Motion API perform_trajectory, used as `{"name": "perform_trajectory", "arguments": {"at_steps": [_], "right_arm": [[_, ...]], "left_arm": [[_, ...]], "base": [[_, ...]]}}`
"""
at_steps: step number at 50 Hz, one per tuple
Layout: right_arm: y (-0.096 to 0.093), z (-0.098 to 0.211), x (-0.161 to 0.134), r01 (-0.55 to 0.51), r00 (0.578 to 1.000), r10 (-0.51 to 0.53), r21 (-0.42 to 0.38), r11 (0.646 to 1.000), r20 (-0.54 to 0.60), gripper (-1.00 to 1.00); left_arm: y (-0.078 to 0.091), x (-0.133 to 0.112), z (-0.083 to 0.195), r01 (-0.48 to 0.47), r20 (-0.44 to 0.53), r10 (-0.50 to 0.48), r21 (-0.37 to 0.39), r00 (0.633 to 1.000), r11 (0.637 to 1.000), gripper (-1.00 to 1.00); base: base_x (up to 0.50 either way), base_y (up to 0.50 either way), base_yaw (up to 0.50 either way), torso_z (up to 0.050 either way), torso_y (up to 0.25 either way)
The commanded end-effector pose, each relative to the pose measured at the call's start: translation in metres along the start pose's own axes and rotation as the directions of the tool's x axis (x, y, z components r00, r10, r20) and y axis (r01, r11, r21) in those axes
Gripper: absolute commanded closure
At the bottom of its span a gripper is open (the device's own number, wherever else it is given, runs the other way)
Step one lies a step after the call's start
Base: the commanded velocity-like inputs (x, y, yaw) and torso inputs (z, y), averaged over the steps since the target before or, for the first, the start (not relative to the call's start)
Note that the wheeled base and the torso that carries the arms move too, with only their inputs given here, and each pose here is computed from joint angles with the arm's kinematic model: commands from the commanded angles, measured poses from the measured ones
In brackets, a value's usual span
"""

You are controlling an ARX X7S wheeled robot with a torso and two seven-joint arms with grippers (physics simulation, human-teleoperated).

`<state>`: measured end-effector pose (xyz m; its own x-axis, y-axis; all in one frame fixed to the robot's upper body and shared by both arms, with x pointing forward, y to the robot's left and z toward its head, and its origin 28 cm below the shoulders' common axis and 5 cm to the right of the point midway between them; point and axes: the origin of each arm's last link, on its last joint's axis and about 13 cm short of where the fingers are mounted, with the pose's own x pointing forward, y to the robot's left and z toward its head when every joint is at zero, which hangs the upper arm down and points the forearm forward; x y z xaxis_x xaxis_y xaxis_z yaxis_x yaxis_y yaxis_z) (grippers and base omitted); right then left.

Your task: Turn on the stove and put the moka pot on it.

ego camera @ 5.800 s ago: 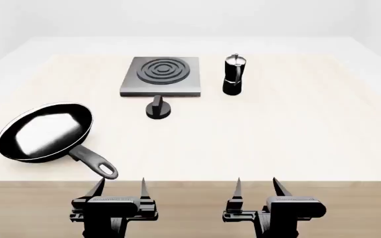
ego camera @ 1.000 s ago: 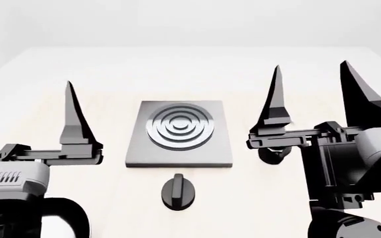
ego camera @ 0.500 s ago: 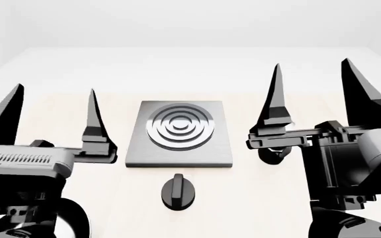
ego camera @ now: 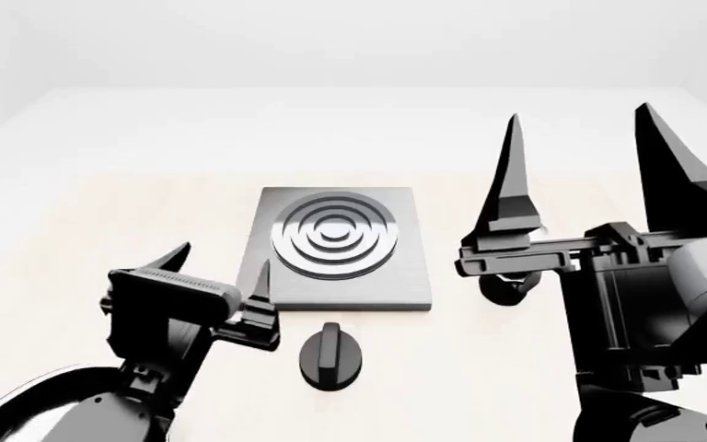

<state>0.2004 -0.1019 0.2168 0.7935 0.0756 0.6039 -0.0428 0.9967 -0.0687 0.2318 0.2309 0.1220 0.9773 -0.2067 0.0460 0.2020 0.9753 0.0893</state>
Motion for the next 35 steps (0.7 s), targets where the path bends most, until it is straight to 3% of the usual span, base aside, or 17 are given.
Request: {"name": "perform_trajectory", "arguments": {"at_steps": [1, 16, 35], "right_arm": [[0.000, 0.001, 0.000, 0.000, 1.000, 0.000, -0.001, 1.000, 0.005, -1.00], [0.001, -0.001, -0.001, -0.002, 1.000, 0.002, -0.002, 1.000, 0.004, -1.00], [0.001, -0.001, -0.001, -0.004, 1.000, 0.004, 0.001, 1.000, 0.002, -1.00]], "left_arm": [[-0.007, 0.001, -0.035, 0.096, -0.191, -0.108, -0.073, 0.976, 0.993, -1.00], [-0.020, -0.003, -0.066, 0.182, -0.305, -0.209, -0.115, 0.929, 0.977, -1.00], [-0.041, -0.005, -0.069, 0.298, -0.313, -0.331, -0.150, 0.890, 0.943, -1.00]], "base": [[0.00, 0.00, 0.00, 0.000, 0.000], [0.00, 0.00, 0.00, 0.000, 0.000], [0.00, 0.00, 0.00, 0.000, 0.000]]}}
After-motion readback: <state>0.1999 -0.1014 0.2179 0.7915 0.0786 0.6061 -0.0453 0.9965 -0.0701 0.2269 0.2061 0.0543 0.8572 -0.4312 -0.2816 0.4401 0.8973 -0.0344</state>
